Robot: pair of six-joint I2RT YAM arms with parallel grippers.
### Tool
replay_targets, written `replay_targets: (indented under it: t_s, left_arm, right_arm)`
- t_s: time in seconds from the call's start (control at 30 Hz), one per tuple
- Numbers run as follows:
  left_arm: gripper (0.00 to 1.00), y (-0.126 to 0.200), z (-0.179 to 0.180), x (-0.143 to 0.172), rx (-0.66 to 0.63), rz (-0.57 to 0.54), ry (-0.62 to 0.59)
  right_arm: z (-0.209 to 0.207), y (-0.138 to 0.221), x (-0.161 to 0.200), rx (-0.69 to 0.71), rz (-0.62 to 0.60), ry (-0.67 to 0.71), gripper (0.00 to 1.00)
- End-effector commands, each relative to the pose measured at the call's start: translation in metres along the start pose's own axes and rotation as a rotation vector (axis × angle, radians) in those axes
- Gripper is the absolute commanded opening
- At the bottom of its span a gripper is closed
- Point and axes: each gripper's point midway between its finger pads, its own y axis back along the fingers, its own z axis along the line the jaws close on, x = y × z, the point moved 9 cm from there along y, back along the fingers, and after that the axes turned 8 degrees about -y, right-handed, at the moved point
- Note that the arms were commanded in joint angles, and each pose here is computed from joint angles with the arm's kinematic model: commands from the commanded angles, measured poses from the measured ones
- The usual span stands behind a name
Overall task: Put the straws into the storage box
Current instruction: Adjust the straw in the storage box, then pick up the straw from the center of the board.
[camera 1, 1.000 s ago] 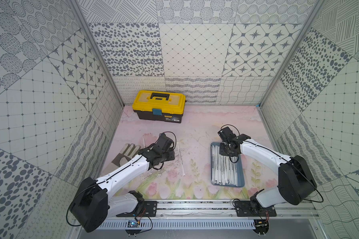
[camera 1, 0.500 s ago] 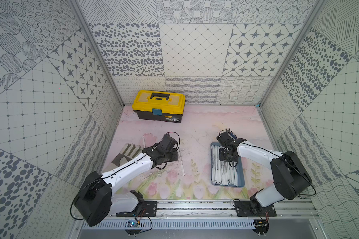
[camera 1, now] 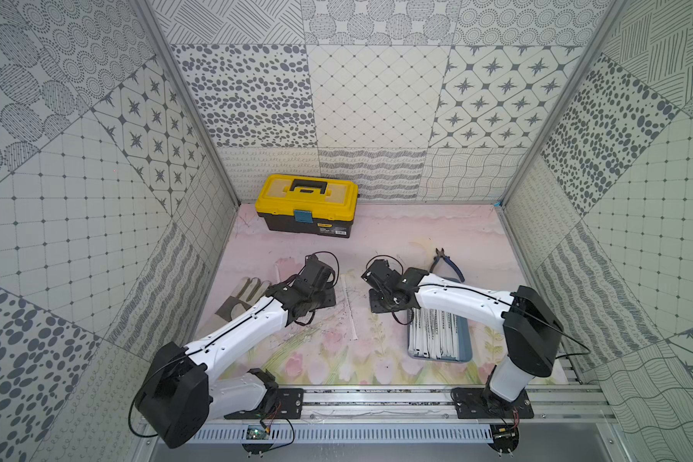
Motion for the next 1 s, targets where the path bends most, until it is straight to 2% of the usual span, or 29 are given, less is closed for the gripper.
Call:
replay_targets:
  t_s: [0.0, 0.37, 0.6, 0.7, 0.83, 0.97]
  left_arm:
    - [0.49, 0.009, 0.024, 0.002, -0.124, -0.013, 0.034]
    - [0.49, 0.013, 0.030, 0.005, -0.124, -0.007, 0.065]
    - [0.49, 0.015, 0.030, 0.002, -0.118, -0.011, 0.067]
    - [0.49, 0.016, 0.031, 0.001, -0.118, -0.018, 0.070]
    - [0.49, 0.022, 0.033, -0.006, -0.124, -0.036, 0.069]
    - [0.49, 0.031, 0.032, -0.015, -0.132, -0.057, 0.033]
  right_arm:
    - [0.038, -0.011, -0.005, -0.058, -0.002, 0.023, 0.26]
    - [0.070, -0.062, -0.007, -0.047, 0.077, 0.086, 0.28]
    - [0.068, -0.079, -0.001, -0.018, 0.106, 0.081, 0.17]
    - [0.067, -0.070, -0.005, -0.019, 0.075, 0.081, 0.10]
    - [0.062, -0.028, -0.016, -0.090, -0.001, 0.076, 0.08]
    - [0.024, 0.015, -0.015, -0.117, -0.036, 0.047, 0.07]
